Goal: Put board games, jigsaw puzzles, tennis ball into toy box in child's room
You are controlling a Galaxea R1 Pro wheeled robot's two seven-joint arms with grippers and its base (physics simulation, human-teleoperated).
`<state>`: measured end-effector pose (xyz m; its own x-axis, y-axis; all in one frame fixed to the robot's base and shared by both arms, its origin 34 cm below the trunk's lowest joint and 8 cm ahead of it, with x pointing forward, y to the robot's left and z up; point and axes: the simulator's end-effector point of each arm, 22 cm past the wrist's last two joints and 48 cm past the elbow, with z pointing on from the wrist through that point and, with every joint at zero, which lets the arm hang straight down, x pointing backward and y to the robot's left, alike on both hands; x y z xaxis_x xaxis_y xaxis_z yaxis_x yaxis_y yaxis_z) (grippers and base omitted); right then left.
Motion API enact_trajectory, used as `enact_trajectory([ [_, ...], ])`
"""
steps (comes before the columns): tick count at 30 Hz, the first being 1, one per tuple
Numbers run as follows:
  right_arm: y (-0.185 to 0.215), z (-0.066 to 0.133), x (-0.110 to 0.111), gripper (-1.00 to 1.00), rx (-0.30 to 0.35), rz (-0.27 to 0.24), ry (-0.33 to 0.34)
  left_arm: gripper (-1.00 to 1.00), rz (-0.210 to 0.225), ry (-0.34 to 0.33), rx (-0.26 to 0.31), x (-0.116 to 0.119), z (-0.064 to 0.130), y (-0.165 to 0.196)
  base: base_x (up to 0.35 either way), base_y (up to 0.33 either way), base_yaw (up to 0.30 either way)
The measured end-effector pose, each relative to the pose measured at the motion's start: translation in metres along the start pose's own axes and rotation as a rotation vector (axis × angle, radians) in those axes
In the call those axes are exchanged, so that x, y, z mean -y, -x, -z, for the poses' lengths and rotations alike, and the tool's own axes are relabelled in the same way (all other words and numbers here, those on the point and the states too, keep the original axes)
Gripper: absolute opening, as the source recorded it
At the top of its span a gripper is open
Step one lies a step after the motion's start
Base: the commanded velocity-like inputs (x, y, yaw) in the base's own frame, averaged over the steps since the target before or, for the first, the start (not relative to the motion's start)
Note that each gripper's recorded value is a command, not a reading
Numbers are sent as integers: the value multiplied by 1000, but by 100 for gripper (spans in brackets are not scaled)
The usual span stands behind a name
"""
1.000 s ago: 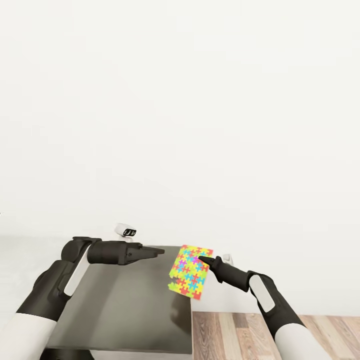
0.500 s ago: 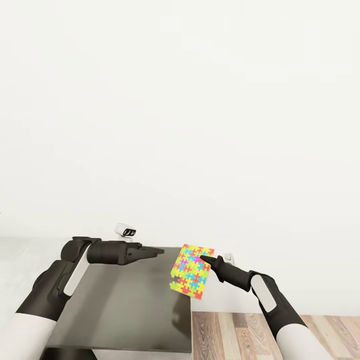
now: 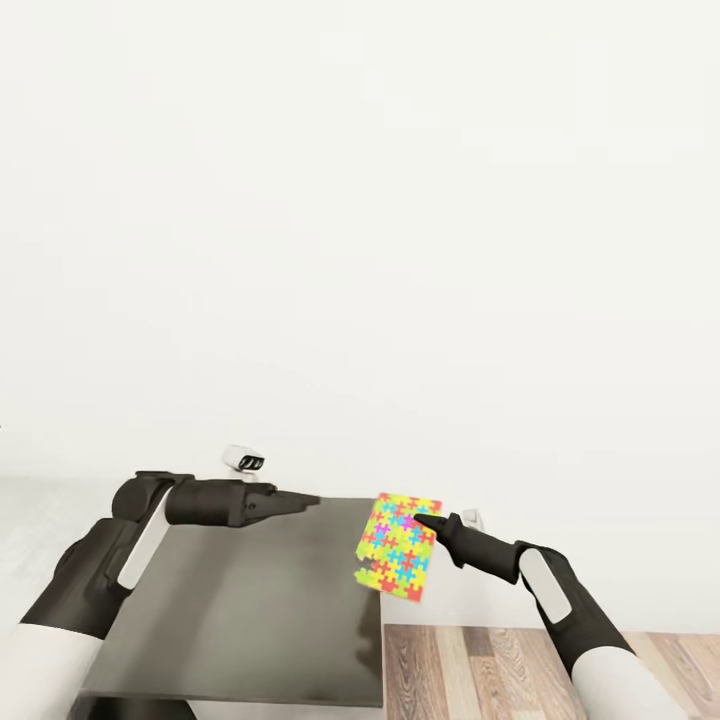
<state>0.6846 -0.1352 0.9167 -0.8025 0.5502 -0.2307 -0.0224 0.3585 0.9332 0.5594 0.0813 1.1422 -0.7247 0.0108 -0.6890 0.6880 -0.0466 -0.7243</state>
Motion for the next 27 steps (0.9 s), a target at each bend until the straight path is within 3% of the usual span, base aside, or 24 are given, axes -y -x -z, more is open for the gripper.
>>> enact_trajectory([
  [10, 10, 12, -12, -100, 32, -18, 25, 100, -8, 74, 12, 3, 38, 12, 0, 0, 0],
  [18, 10, 18, -17, -100, 38, -24, 26, 100, -14, 82, 27, 11, 44, 21, 0, 0, 89],
  [27, 26, 36, -25, -100, 98, -58, 41, 100, -23, 83, 27, 23, 43, 26, 0, 0, 229],
])
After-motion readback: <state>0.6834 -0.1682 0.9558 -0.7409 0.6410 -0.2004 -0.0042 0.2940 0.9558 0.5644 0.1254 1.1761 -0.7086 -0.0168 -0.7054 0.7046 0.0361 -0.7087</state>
